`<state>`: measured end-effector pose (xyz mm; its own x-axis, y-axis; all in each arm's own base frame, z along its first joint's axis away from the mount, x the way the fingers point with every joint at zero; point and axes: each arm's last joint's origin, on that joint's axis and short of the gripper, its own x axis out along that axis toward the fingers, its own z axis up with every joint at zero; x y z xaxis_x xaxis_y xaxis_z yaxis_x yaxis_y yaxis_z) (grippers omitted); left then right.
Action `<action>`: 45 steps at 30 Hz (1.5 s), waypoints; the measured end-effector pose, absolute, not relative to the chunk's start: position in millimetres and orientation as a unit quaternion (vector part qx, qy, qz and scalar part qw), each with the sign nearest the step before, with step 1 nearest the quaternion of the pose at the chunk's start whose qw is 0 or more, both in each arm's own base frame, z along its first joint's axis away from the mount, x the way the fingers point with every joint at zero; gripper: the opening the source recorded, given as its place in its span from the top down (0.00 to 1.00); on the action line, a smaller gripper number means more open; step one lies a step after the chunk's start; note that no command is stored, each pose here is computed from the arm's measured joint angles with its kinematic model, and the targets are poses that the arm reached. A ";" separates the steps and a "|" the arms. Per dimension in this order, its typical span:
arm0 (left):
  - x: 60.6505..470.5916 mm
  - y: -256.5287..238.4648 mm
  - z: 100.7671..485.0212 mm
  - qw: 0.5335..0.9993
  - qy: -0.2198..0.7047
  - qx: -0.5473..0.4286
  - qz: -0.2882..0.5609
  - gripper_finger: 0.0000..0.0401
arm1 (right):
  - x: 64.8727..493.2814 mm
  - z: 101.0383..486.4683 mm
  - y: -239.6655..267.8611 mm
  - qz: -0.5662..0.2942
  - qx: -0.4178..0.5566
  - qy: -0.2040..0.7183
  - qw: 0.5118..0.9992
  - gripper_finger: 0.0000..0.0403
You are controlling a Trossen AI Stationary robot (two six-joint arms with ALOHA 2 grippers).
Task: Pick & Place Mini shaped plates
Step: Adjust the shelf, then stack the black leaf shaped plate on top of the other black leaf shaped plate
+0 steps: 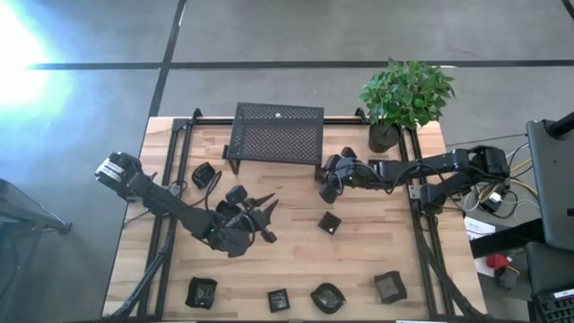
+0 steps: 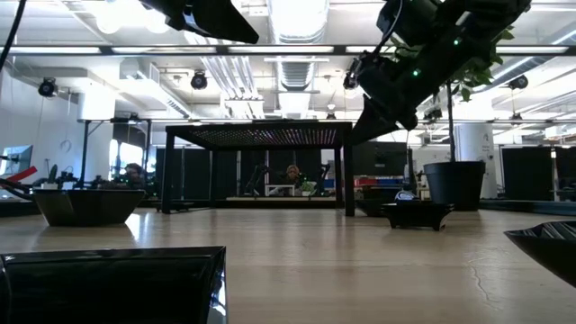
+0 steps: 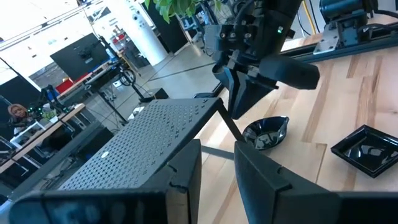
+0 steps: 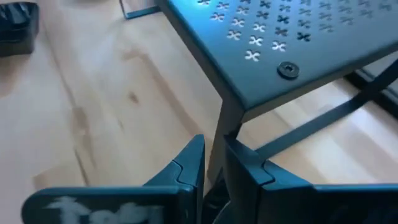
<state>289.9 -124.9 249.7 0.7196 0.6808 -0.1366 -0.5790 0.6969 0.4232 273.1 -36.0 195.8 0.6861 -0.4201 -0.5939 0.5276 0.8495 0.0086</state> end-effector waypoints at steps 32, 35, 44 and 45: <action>284.9 -122.3 256.6 0.912 0.138 0.165 0.348 0.77 | 262.1 225.5 -2.9 -0.229 0.040 0.250 0.940 0.87; 284.4 -122.1 257.6 0.913 0.136 0.164 0.349 0.77 | 261.7 224.8 -3.1 -0.230 0.039 0.254 0.939 0.87; 284.0 -121.6 256.4 0.912 0.139 0.162 0.350 0.77 | 261.5 224.6 -3.0 -0.230 0.039 0.255 0.938 0.87; 283.9 -121.5 256.0 0.912 0.140 0.162 0.350 0.77 | 261.4 224.4 -3.0 -0.230 0.040 0.256 0.938 0.87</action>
